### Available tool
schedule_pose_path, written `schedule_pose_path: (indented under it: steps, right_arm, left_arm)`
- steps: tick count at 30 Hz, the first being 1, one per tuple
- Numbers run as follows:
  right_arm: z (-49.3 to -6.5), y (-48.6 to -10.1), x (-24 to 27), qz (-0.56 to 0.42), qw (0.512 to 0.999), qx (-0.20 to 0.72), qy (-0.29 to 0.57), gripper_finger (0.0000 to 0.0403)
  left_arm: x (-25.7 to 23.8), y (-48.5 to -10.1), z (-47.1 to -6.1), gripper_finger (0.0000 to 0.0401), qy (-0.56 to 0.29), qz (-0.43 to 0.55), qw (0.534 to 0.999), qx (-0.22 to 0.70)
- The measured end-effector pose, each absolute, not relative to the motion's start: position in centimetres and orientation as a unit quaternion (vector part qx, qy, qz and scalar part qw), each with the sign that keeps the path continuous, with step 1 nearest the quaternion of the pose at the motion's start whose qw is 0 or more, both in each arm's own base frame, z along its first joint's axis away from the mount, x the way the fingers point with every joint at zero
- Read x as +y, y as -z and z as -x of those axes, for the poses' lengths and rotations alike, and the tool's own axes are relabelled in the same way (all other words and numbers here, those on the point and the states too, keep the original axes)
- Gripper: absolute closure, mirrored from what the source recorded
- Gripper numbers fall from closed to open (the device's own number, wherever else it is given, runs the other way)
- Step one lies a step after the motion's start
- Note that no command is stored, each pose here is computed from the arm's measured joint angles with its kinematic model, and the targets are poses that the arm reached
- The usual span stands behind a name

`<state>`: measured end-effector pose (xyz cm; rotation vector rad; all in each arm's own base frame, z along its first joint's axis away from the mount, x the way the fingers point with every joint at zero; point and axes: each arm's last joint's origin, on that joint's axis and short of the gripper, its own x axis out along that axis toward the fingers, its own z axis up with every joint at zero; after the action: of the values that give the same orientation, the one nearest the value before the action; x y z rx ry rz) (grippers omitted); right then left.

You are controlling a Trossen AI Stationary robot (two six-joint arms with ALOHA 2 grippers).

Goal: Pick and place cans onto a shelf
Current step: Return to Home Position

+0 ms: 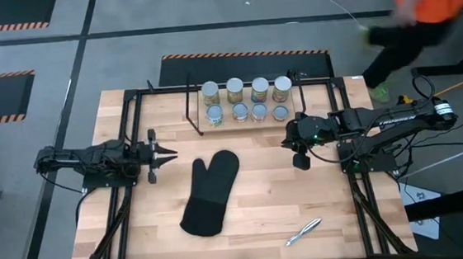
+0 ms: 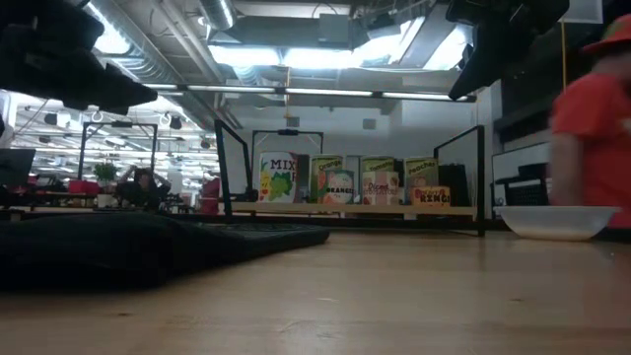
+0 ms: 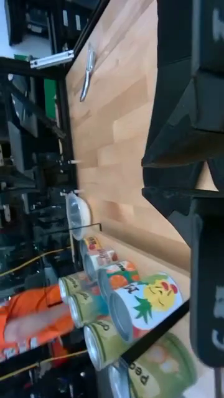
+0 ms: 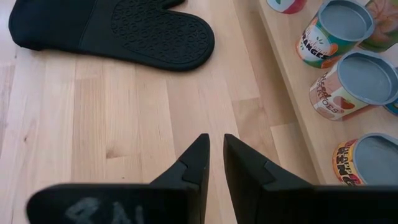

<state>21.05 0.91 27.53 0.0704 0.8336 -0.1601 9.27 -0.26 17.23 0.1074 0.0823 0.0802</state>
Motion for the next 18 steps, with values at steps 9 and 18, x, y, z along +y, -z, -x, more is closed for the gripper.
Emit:
schedule_pose_path:
  steps: [9,18]
  right_arm:
    - [-21.05,-27.53,0.91,-0.034,0.911,0.404,0.077,0.0351]
    - [-21.05,-27.53,0.91,-0.034,0.911,0.405,0.077,0.0351]
  left_arm:
    - [-0.53,-17.58,-9.31,0.0346,0.005,-0.063,0.998,0.020]
    - [-0.57,-17.77,-9.41,0.0346,0.010,-0.072,0.997,-0.007]
